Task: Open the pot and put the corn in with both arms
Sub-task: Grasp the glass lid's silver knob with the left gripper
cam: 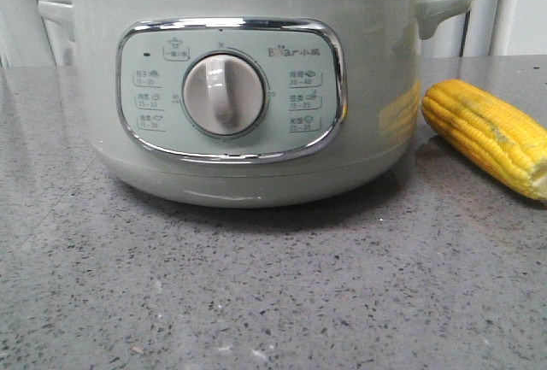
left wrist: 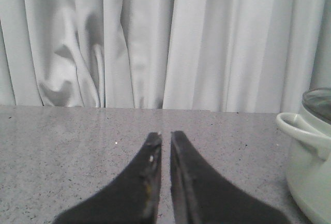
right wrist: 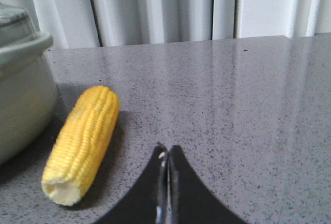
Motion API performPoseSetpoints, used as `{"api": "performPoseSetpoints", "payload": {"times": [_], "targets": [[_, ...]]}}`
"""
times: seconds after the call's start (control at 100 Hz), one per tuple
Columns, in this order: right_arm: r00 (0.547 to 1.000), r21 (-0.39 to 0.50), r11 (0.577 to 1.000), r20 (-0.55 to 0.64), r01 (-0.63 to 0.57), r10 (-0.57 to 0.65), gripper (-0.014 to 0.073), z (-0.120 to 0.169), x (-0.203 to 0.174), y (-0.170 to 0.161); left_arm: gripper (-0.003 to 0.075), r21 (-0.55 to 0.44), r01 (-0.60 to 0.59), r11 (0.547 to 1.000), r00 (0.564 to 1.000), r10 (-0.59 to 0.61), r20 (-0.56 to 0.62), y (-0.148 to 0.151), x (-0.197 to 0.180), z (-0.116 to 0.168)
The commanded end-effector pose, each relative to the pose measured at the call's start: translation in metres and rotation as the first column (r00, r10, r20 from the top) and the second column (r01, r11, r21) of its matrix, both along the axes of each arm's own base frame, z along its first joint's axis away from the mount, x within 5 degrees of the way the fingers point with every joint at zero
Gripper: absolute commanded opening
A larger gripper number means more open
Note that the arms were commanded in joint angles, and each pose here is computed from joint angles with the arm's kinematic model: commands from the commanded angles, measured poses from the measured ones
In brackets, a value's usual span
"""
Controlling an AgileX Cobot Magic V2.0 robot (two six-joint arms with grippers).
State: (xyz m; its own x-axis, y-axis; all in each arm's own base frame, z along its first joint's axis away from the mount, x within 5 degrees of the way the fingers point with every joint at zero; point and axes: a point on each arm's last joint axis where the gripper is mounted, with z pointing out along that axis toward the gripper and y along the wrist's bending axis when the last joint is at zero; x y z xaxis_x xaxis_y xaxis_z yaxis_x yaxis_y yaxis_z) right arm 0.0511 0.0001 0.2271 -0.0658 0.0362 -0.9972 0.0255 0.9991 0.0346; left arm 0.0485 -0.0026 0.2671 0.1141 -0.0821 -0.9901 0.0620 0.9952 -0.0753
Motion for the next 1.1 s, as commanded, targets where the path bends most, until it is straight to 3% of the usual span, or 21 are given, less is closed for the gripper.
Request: {"api": "performPoseSetpoints", "payload": {"times": [0.0,0.22,0.48,0.55,0.7,0.77,0.91,1.09], "targets": [[1.000,-0.007,1.000,0.017,-0.005,0.005,-0.0070,0.028,0.001,0.000,-0.0021,-0.001,0.006,1.000,0.999,-0.006,0.046,0.000,0.004,0.029],[0.999,-0.004,1.000,-0.052,-0.009,0.009,-0.0070,0.067,0.021,0.000,-0.0020,-0.003,0.007,1.000,1.000,-0.007,-0.009,-0.002,0.027,0.052],[0.992,0.009,1.000,-0.124,-0.009,0.010,-0.0070,0.078,0.044,-0.001,-0.0012,-0.005,0.007,1.000,1.000,-0.007,0.020,-0.003,0.041,0.059],[0.990,0.010,1.000,-0.142,-0.009,0.011,-0.0070,0.075,0.047,-0.002,0.0055,-0.006,0.007,1.000,0.999,-0.007,0.044,-0.003,0.042,0.061],[0.988,0.014,1.000,-0.151,-0.009,0.011,-0.0070,0.073,0.048,-0.002,0.0325,-0.008,0.008,1.000,0.997,-0.007,0.079,-0.003,0.043,0.064],[0.988,0.014,1.000,-0.151,-0.009,0.011,-0.0070,0.073,0.048,-0.002,0.0398,-0.047,0.011,0.999,0.995,-0.007,0.098,-0.002,0.043,0.066],[0.986,0.020,1.000,-0.164,-0.011,0.015,-0.0070,0.072,0.048,-0.001,0.0407,-0.115,0.020,0.993,0.991,-0.005,0.131,-0.002,0.042,0.070],[0.984,0.040,0.999,-0.175,-0.017,0.024,-0.0070,0.074,0.047,0.000,0.0407,-0.124,0.076,0.989,0.989,-0.059,0.135,-0.006,0.041,0.070]]}}
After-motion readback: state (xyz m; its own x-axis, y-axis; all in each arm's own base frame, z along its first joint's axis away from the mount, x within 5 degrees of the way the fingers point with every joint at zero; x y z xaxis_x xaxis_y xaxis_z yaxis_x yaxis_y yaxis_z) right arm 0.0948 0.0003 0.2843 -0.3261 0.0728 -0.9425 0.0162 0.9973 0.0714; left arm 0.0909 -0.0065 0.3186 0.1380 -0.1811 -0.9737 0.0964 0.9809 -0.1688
